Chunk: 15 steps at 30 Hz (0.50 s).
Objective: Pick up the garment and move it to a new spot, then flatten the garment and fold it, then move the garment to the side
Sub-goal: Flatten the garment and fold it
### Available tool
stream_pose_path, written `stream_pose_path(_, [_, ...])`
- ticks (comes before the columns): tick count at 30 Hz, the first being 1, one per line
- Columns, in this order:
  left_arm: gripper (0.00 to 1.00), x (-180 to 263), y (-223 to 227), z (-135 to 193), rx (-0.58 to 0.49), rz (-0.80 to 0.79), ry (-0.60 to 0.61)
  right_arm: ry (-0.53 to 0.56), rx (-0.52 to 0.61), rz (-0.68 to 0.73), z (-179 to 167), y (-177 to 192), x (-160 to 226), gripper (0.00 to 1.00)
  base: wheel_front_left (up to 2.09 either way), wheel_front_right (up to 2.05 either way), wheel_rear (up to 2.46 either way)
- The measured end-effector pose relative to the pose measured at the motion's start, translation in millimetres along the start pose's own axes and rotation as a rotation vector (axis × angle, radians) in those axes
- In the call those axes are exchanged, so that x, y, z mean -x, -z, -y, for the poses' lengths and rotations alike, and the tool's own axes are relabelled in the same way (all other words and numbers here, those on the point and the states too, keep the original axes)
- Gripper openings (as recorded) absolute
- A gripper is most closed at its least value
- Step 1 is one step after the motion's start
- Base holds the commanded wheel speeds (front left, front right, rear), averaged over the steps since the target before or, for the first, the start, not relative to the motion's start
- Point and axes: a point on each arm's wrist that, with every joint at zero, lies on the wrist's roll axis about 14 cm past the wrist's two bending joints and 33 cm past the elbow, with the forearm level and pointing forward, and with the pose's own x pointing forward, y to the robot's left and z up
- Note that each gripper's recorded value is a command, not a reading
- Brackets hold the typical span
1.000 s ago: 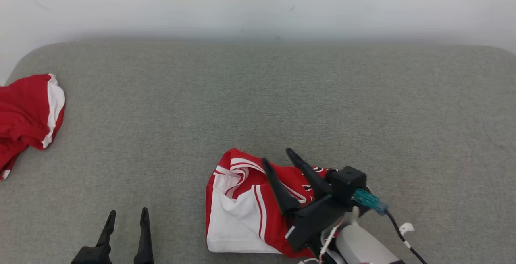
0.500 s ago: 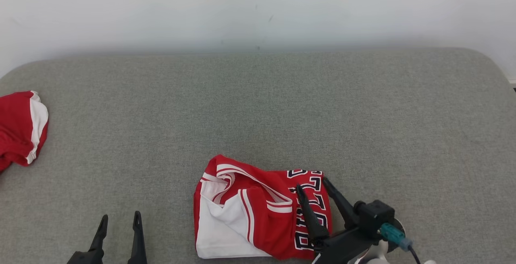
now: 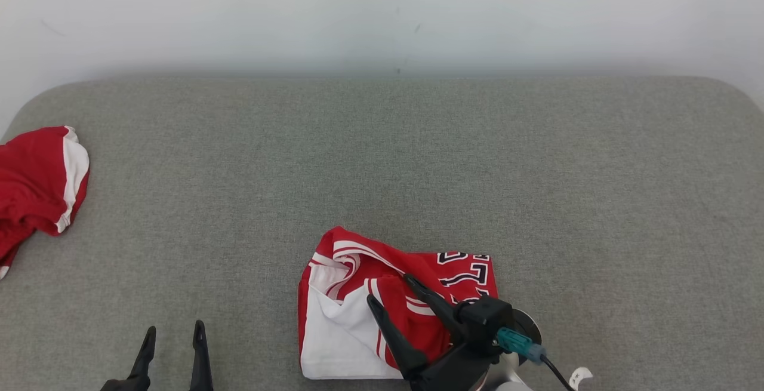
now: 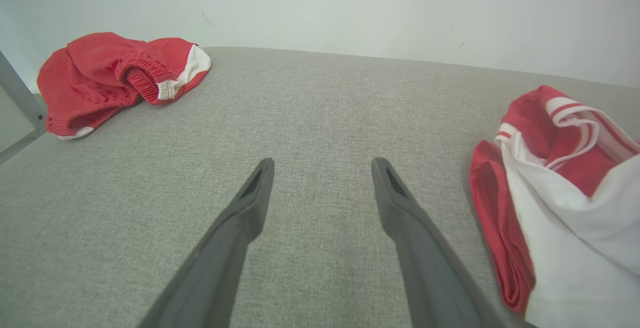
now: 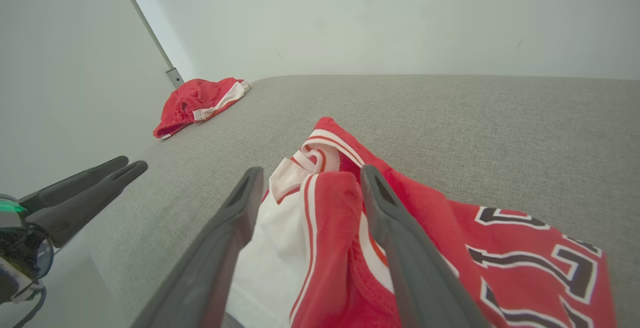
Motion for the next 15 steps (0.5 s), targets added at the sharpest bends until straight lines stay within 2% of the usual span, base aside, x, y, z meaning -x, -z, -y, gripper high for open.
stream_pose_path(12, [1.0,1,5,-4,0.007,-0.014,-0.019,-0.001,0.015,-0.152,6,22,-7,1.0,0.0,0.0,0.0])
stream_pose_path(14, [1.0,1,5,-4,0.007,-0.016,-0.019,-0.005,0.012,-0.174,5,25,-7,0.91,0.0,0.0,0.0])
stream_pose_path(15, [1.0,1,5,-4,0.006,-0.017,-0.02,-0.005,0.011,-0.179,5,26,-6,0.79,0.0,0.0,0.0])
